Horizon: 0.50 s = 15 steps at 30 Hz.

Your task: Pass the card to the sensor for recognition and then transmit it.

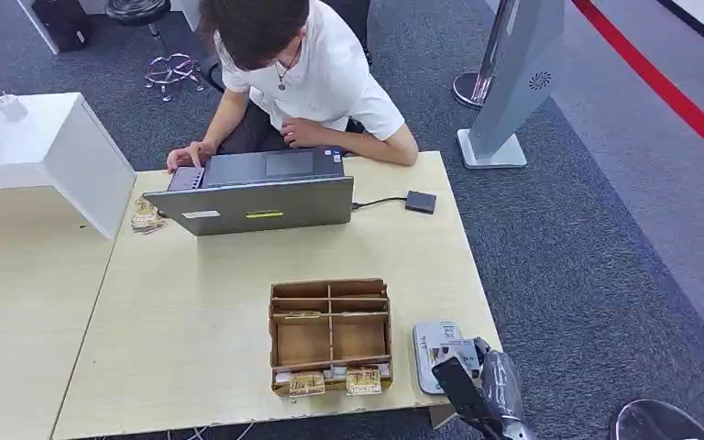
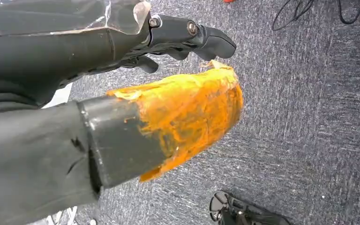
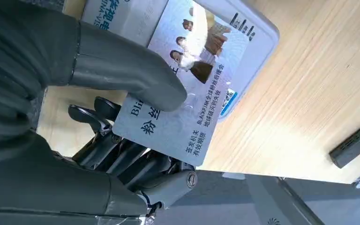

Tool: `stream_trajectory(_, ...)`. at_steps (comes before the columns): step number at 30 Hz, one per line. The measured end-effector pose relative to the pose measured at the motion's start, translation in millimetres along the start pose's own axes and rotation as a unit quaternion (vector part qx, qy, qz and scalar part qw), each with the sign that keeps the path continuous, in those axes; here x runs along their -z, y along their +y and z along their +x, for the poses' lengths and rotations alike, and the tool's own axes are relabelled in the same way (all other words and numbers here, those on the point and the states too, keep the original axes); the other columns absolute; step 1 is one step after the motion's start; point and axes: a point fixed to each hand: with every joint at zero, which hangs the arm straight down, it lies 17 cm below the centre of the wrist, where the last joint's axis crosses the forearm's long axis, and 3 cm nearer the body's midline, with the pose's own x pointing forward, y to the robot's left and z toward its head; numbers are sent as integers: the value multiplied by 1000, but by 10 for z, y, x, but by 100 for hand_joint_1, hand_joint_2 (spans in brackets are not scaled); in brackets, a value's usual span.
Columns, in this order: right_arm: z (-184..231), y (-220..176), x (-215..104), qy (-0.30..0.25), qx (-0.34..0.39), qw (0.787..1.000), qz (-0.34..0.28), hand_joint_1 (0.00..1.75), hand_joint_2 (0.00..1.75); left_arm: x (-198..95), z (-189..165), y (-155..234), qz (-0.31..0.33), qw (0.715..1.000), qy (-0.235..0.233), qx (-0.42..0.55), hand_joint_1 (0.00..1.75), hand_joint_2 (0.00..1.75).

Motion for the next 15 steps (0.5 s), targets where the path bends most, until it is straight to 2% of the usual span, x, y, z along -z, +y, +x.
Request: stream_trajectory(15, -16, -26, 38, 5, -49, 999, -12, 175, 175, 5, -10, 15, 1, 1000, 3, 1, 0, 0)
